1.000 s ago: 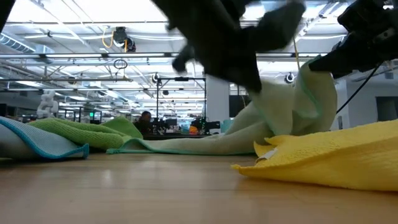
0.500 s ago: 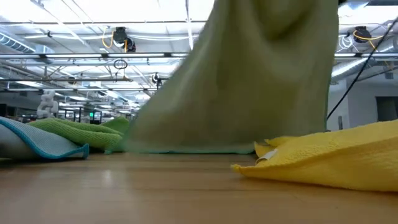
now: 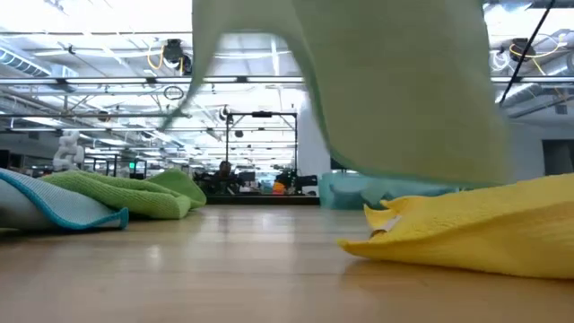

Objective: Fold microfiber towels
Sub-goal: Fold the light green microfiber cloth

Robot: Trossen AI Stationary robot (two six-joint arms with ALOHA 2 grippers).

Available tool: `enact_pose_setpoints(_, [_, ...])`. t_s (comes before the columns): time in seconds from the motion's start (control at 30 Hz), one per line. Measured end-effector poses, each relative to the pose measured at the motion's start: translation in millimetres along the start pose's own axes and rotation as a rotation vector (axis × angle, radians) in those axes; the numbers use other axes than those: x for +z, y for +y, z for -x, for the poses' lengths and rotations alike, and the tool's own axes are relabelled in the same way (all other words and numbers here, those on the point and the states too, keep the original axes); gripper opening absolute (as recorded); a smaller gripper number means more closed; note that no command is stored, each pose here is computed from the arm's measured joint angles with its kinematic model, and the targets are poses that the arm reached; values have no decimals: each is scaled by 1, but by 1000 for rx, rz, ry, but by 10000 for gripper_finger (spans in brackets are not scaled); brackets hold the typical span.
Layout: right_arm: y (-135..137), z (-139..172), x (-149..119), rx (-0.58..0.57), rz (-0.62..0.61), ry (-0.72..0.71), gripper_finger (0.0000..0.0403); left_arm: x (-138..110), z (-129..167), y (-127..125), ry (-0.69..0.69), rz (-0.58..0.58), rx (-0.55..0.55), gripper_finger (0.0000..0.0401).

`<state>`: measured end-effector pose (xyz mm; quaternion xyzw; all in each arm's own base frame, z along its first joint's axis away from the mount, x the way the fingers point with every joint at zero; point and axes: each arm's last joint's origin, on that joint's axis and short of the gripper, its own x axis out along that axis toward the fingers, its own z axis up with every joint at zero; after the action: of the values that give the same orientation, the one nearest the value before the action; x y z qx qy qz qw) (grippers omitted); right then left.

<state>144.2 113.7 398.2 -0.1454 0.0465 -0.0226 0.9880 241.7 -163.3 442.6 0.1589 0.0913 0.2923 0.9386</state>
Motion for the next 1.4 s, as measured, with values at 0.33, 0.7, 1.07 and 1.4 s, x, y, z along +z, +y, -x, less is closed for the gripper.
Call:
enact_pose_setpoints(0.33, [-41,11,-66,-180,-53,158,0,-78,-65,32,487,7,113,7])
enact_pose_setpoints(0.7, [-66,-17,-149,-423,99,198,0,-140,-134,56,698,-67,250,3])
enact_pose_setpoints(1.07, [-64,-26,-188,-85,-292,215,0,-167,-134,27,817,-36,-142,8])
enact_pose_setpoints(1.4, [-38,-24,-234,91,-513,289,0,-206,-106,-9,867,-40,-267,8])
